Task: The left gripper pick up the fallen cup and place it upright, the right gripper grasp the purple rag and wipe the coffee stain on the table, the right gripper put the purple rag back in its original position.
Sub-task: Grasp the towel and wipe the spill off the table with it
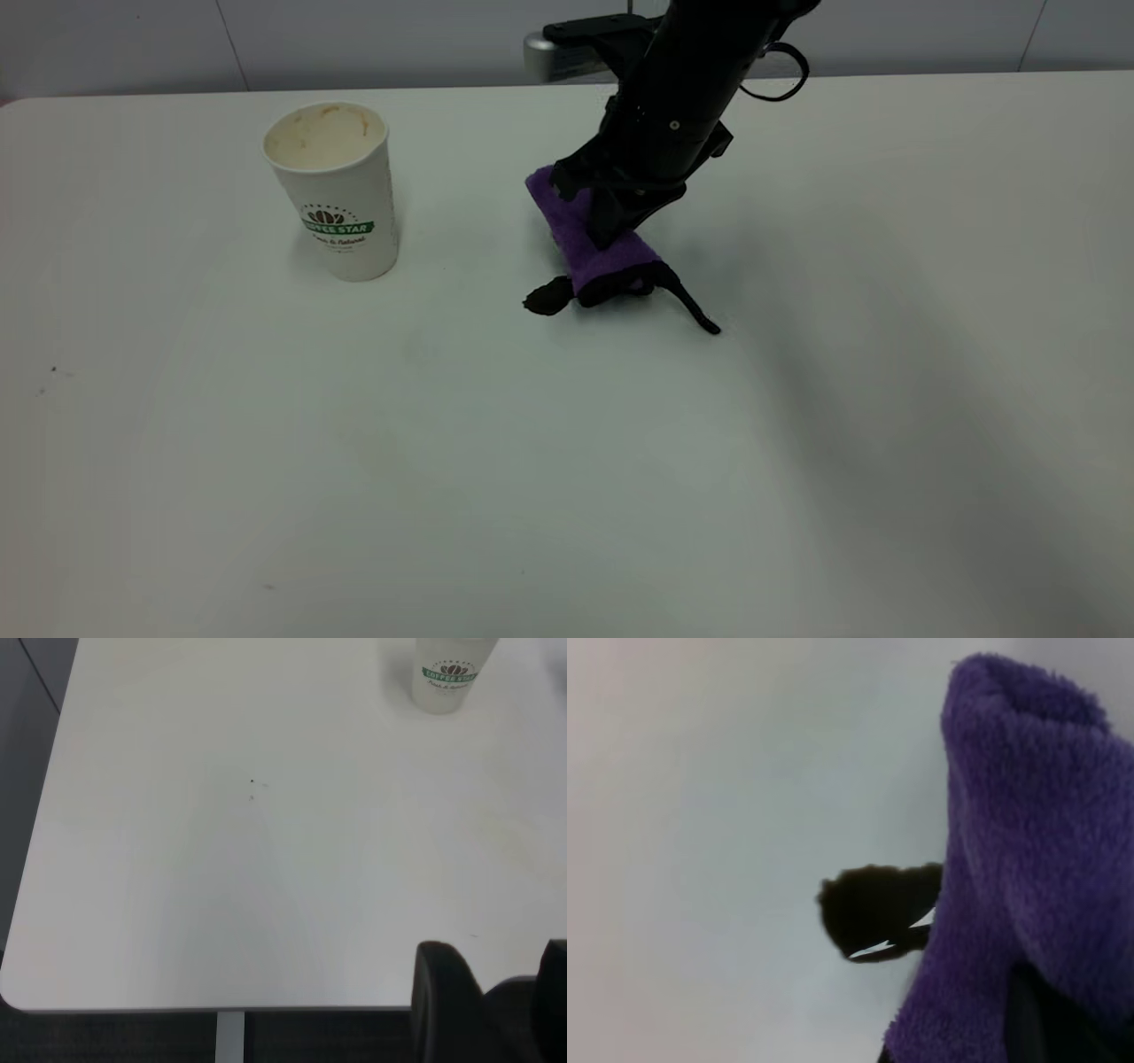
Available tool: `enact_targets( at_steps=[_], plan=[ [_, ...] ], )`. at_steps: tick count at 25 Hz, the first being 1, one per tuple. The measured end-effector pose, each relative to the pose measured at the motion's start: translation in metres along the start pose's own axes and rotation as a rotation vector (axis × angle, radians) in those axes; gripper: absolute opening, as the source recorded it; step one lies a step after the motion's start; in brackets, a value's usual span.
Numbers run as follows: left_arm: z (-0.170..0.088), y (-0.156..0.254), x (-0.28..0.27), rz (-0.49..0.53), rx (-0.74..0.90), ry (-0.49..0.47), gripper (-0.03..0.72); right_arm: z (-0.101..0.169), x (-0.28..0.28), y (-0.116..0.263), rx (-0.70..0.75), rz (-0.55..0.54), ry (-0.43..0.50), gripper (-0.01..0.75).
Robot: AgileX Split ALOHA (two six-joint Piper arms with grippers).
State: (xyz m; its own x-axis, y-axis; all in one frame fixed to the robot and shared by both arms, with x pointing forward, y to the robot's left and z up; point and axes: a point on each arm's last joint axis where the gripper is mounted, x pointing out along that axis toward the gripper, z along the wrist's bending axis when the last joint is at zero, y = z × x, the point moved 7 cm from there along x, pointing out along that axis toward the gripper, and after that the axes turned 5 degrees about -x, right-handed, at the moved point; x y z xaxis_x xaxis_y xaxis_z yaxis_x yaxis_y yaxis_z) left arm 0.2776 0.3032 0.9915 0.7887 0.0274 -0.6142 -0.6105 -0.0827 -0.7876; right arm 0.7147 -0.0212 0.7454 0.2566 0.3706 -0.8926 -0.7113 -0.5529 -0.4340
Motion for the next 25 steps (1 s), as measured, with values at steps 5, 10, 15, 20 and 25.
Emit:
enact_targets(
  at_steps=[5, 10, 15, 20, 25],
  plan=[
    [0.0, 0.0, 0.0, 0.0, 0.001, 0.0, 0.275, -0.01, 0.002, -0.001, 0.015, -0.015, 0.045, 0.055],
    [0.0, 0.0, 0.0, 0.0, 0.001, 0.0, 0.275, -0.008, 0.012, 0.005, 0.07, -0.003, 0.026, 0.055],
    [0.0, 0.0, 0.0, 0.0, 0.001, 0.0, 0.275, 0.005, 0.032, 0.019, 0.151, 0.025, -0.04, 0.055],
    [0.0, 0.0, 0.0, 0.0, 0.001, 0.0, 0.275, 0.042, 0.04, 0.015, 0.154, 0.017, -0.129, 0.055],
    [0.0, 0.0, 0.0, 0.0, 0.001, 0.0, 0.275, 0.075, 0.046, 0.006, 0.111, -0.024, -0.146, 0.055]
  ],
)
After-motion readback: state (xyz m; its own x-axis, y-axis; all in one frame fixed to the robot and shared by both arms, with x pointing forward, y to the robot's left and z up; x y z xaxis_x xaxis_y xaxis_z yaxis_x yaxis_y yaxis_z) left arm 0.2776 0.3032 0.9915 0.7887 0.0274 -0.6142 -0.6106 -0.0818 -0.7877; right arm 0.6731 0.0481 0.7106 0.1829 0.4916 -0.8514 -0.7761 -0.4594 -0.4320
